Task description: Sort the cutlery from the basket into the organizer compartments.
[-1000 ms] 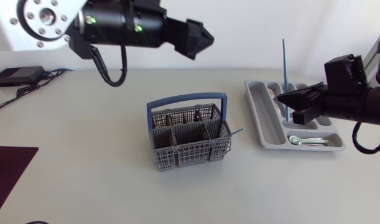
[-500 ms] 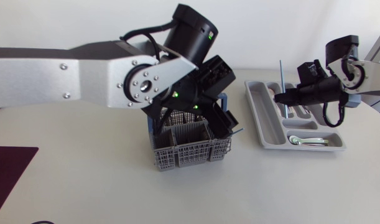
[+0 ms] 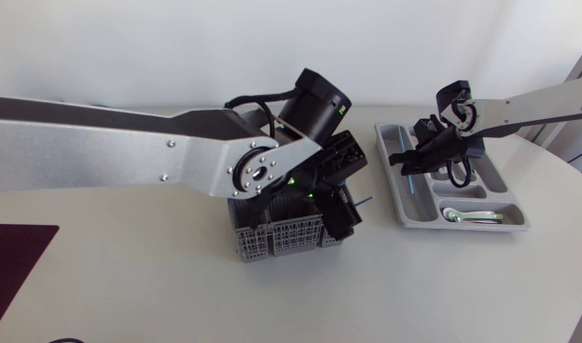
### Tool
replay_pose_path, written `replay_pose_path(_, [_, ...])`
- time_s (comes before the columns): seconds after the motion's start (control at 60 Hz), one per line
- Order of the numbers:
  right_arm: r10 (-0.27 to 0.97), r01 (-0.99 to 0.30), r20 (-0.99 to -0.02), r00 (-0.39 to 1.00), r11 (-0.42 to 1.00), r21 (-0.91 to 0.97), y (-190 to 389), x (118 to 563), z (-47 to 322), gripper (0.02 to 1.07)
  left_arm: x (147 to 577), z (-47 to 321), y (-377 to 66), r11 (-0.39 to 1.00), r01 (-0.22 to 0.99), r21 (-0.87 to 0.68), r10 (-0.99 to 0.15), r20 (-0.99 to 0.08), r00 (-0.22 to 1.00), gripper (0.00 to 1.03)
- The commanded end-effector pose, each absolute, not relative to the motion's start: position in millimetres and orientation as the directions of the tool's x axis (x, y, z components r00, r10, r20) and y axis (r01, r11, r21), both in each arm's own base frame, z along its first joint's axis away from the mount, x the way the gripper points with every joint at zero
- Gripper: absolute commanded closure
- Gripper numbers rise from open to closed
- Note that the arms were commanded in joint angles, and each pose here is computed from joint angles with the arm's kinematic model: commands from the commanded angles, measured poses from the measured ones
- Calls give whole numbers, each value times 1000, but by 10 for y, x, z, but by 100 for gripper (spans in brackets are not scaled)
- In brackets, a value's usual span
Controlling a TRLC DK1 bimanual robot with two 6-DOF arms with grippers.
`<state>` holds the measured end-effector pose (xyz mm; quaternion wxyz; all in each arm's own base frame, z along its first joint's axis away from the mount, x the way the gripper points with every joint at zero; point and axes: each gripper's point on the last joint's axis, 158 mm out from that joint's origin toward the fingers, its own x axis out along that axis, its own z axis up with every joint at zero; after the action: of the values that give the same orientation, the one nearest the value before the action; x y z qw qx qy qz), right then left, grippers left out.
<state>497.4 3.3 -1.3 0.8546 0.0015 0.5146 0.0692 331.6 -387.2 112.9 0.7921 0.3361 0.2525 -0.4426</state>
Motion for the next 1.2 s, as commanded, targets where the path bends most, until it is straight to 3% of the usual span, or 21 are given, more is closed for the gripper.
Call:
replay_pose_path(0.0, [115, -90, -899, 422, 992, 85, 20, 4983, -190, 102, 3264, 967, -3880, 349, 878, 327, -519, -713, 472, 7])
replay_pose_path(0.15, [116, -77, -908, 404, 993, 92, 0, 4982, -259, 97, 3271, 911, -3933, 342, 878, 334, -525, -707, 473, 7])
replay_pose_path(0.3, [103, -75, -902, 419, 994, 78, -8, 4928, -223, 59, 3302, 902, -3995, 332, 866, 373, -535, -682, 498, 7])
replay_pose_path(0.367, [85, -80, -894, 440, 995, 55, -14, 4893, -139, 47, 3305, 880, -4020, 328, 864, 383, -542, -672, 504, 7])
replay_pose_path(0.467, [82, -100, -884, 460, 994, 41, 30, 4816, -38, 40, 3282, 864, -4069, 320, 862, 393, -557, -659, 506, 8])
replay_pose_path(0.65, [84, -132, -866, 493, 991, 20, 102, 4627, 109, 34, 3242, 897, -4175, 312, 855, 414, -593, -619, 516, 29])
replay_pose_path(0.9, [85, -161, -844, 530, 987, -2, 120, 4295, 294, 32, 3229, 868, -4269, 308, 855, 417, -607, -607, 514, 73])
replay_pose_path(1.133, [95, -191, -826, 555, 981, -16, 185, 4074, 435, 27, 3199, 799, -4297, 299, 861, 412, -604, -616, 505, 85])
replay_pose_path(1.183, [98, -196, -823, 560, 980, -17, 204, 4022, 459, 26, 3203, 796, -4303, 299, 861, 412, -604, -616, 505, 92])
